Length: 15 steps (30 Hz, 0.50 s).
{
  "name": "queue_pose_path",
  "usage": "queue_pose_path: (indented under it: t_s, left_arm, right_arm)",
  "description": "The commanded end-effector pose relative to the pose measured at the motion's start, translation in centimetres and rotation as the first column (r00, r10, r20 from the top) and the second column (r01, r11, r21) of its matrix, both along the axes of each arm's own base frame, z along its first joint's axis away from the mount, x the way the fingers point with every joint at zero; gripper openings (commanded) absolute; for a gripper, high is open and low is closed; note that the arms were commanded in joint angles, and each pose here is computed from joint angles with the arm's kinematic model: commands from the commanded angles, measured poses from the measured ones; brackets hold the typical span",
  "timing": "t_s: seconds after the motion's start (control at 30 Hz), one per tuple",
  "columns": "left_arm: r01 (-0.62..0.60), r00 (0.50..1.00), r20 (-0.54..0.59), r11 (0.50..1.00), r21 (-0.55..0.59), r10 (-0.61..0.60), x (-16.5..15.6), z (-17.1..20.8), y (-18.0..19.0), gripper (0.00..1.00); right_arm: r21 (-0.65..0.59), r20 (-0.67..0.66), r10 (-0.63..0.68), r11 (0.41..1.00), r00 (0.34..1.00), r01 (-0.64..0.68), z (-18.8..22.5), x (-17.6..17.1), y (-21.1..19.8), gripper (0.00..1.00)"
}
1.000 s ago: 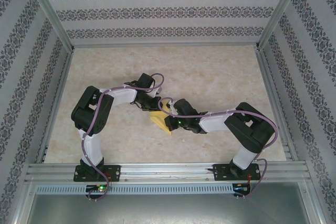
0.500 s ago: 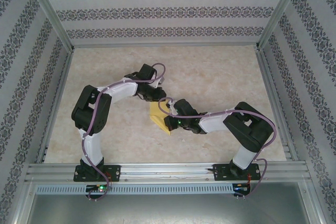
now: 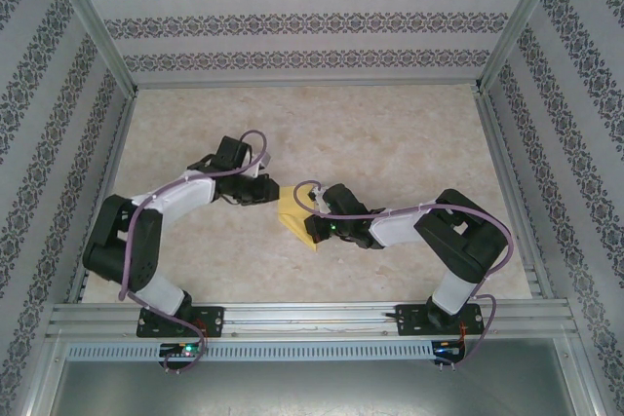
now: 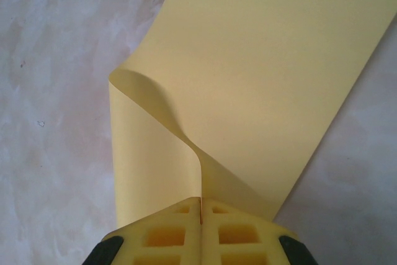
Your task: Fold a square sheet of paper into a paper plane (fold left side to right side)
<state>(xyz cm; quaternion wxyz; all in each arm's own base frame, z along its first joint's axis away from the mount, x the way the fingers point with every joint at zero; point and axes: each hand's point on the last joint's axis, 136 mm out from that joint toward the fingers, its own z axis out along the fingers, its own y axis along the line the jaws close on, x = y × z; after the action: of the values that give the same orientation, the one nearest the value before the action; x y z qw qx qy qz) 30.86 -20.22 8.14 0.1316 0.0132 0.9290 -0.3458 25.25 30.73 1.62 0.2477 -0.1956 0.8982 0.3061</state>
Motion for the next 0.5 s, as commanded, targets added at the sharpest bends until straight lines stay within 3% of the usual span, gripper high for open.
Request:
queue_pose_path:
  t_s: [0.0,0.23,0.47]
  left_arm:
    - [-0.009,0.999,-0.035,0.991,-0.135,0.004,-1.4,0.6,-1.6,0.17]
    - [0.009,0.995,-0.093,0.979,-0.203,-0.028,-3.1,-0.7,-3.8,0.15]
    - [0.05,0.99,-0.119,0.979,-0.197,-0.074,-3.6,-2.1,-6.0,0.15]
  right_arm:
    - [-0.079,-0.111,-0.016,0.997,0.994,0.007,-3.3,-1.7,-1.8,0.0]
    - [-0.083,-0.117,-0.015,0.997,0.993,0.005,-3.5,-1.8,-1.9,0.0]
    - [-0.093,-0.123,-0.017,0.996,0.992,0.005,-3.7,-1.9,-2.1,0.0]
